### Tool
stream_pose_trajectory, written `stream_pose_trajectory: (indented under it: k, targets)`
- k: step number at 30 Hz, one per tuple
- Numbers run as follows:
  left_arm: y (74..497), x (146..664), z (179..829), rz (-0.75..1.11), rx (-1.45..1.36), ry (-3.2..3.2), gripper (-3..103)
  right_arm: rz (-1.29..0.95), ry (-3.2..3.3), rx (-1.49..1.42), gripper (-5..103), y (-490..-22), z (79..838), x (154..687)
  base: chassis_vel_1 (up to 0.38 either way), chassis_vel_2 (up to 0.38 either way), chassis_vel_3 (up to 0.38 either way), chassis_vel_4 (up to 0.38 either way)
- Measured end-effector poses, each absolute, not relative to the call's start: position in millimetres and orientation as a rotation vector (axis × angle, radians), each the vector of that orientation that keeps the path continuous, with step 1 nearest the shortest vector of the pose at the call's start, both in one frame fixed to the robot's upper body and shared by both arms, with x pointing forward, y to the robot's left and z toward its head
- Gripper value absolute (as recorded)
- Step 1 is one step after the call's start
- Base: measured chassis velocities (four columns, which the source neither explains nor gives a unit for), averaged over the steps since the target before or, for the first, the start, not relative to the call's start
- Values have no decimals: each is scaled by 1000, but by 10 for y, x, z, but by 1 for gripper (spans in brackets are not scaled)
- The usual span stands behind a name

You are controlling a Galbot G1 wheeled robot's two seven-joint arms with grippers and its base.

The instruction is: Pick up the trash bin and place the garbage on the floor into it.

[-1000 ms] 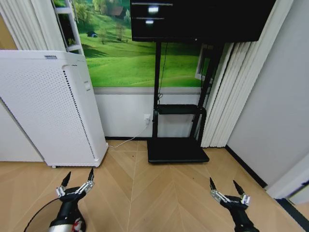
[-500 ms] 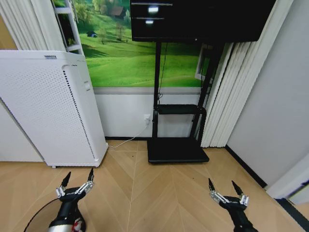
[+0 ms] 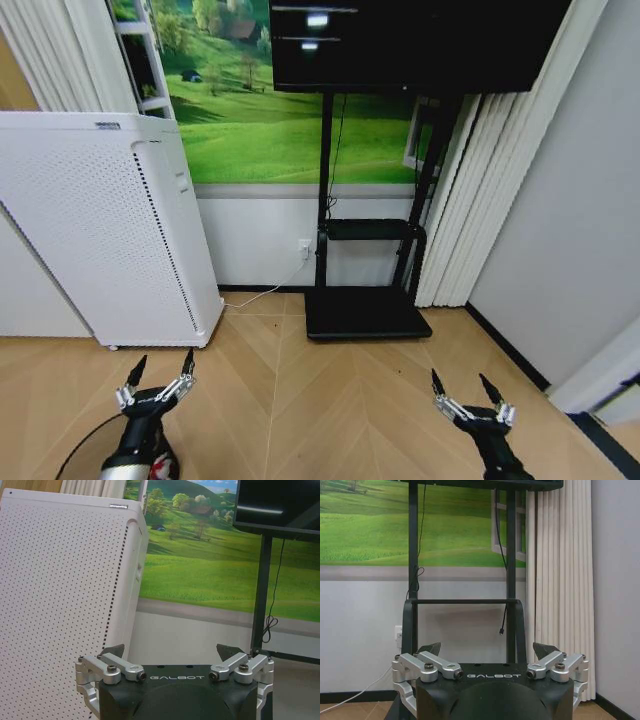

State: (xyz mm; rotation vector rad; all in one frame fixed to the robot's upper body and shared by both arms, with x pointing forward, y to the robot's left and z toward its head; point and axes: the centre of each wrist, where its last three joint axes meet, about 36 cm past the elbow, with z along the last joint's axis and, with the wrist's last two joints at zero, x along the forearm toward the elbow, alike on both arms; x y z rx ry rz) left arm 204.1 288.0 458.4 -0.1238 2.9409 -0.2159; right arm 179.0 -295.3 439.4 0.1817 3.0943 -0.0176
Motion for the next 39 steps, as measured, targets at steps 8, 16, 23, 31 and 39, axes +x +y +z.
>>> stream_pose_trajectory:
  k: [8,16,23,31,39]
  targets:
    - [2880,2040,4584,-216,-124,2941,100,-18,3094,181,100,-2953,4394,1791,0,0,0,0]
    - [2880,2041,4584,-216,-124,2942,100,-18,3093,181,100,-2953,4393,1791,0,0,0,0]
    - [2880,2041,4584,-216,-124,2942,100,-18,3093,181,100,-2953,4393,1791,0,0,0,0]
    - [2880,2041,4584,-216,-124,2942,100,-18,3093,181,100,-2953,4393,1791,0,0,0,0]
    - [2880,2040,4584,-216,-124,2942,100,-18,3093,181,100,-2953,4393,1791,0,0,0,0]
